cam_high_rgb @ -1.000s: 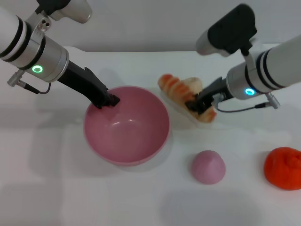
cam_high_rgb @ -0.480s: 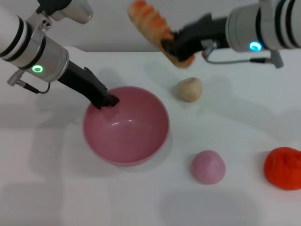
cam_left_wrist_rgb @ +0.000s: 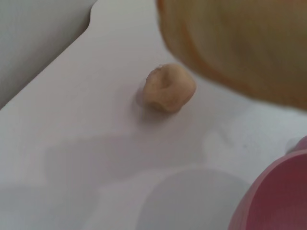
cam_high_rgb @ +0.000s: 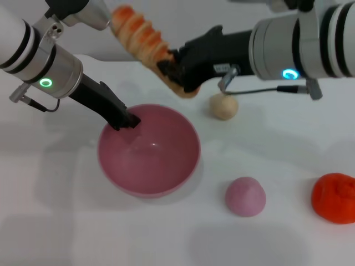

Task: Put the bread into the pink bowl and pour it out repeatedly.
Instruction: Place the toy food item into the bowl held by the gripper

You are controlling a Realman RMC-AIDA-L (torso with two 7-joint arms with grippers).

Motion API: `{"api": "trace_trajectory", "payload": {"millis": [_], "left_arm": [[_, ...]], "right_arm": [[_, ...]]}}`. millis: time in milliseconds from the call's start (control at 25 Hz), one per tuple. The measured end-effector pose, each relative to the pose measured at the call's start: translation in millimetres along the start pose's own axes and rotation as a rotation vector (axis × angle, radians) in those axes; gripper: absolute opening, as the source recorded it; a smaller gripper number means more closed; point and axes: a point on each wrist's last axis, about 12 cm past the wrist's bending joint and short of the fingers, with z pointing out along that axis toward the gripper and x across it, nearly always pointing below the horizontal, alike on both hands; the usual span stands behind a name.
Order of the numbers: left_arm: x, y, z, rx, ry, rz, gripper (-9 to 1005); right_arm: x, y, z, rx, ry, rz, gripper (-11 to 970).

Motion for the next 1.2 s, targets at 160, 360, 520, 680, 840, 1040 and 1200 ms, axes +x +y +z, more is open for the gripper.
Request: {"api": "trace_trajectory", "payload": {"millis": [160,360,520,680,840,1040,1200], "left_arm": [[0.9,0.9,-0.6,-0.003,0.0,-0.003,47],[1.5,2.2,-1.6,-0.009,0.0,-0.005,47],[1.8,2.7,-2.0,-0.01,0.0,-0.006,47],[2.3,3.3,-2.5,-0.012,0.001,-0.006,47],[3.2,3.5,-2.5,-0.012,0.002,-0.008,47],[3.7,3.6,-2.3,-0.011,0.003,-0.01,47],[4.5,3.6,-2.0,-0.01,0.004,-0.012,47]], "right_arm": [[5.7,7.0,1.8,-0.029,0.028,0.001,148],[9.0,19.1,3.3,-0.07,0.06,-0.006,142],[9.6,27.1,1.4,-0.093,0.076,-0.008,139],[10.1,27.6,1.1,-0.095,0.082,0.004,137],[11.2,27.9,0.6,-0.097,0.088,0.008,170],[11.1,27.1,-0.9,-0.093,0.09,0.006,269],[11.4,26.4,-1.6,-0.09,0.09,0.008,353]]}}
